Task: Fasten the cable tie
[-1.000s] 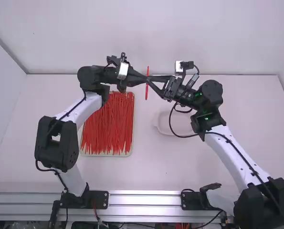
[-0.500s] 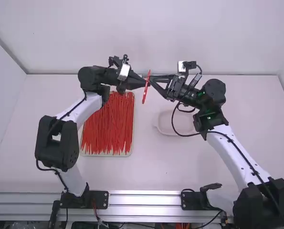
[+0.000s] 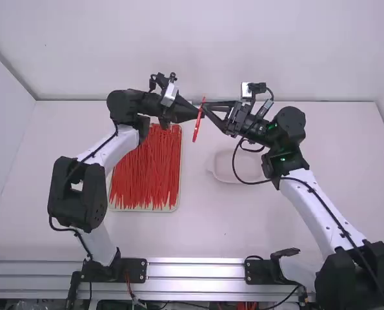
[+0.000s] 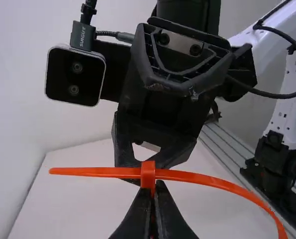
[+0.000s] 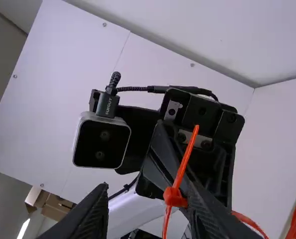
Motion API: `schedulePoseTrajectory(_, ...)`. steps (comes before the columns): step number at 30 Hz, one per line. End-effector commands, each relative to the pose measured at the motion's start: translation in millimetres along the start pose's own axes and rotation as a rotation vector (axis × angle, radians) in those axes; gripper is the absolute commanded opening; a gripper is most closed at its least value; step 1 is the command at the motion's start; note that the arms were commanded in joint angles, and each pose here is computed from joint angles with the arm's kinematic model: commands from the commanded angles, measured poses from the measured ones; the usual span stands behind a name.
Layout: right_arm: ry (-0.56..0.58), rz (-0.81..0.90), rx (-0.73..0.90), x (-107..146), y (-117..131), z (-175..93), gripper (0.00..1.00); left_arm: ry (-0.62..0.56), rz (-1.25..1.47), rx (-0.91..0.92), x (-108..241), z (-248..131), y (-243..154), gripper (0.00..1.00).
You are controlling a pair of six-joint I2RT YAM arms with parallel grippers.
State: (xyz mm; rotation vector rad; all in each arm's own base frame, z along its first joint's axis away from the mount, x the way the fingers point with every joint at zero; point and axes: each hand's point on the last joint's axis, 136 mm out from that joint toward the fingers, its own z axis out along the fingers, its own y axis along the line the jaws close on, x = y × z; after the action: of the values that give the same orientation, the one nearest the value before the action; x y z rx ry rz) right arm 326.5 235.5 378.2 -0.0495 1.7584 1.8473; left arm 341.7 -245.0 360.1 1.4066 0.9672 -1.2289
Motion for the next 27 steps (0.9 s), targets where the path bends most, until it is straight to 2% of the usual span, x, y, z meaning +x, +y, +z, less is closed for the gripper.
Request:
schedulePoseTrajectory(1, -0.005, -0.001, 0.001, -2, -1, 1, 0.42, 0.000, -0.014, 0.019, 1, 6, -8, 0.02)
schedulePoseTrajectory(7, -0.005, -0.003, -0.001, -2, -1, 1, 0.41, -0.001, -0.010, 0.022, 11, 7, -15, 0.02)
schedulePoseTrajectory(18, -0.005, -0.005, 0.004, -4, -2, -1, 0.40, -0.003, -0.014, 0.024, 7, 8, -24, 0.02)
schedulePoseTrajectory(27, 0.058, -0.028, -0.013, 7, 0, -2, 0.42, -0.009, -0.029, 0.027, 6, 10, -25, 0.02)
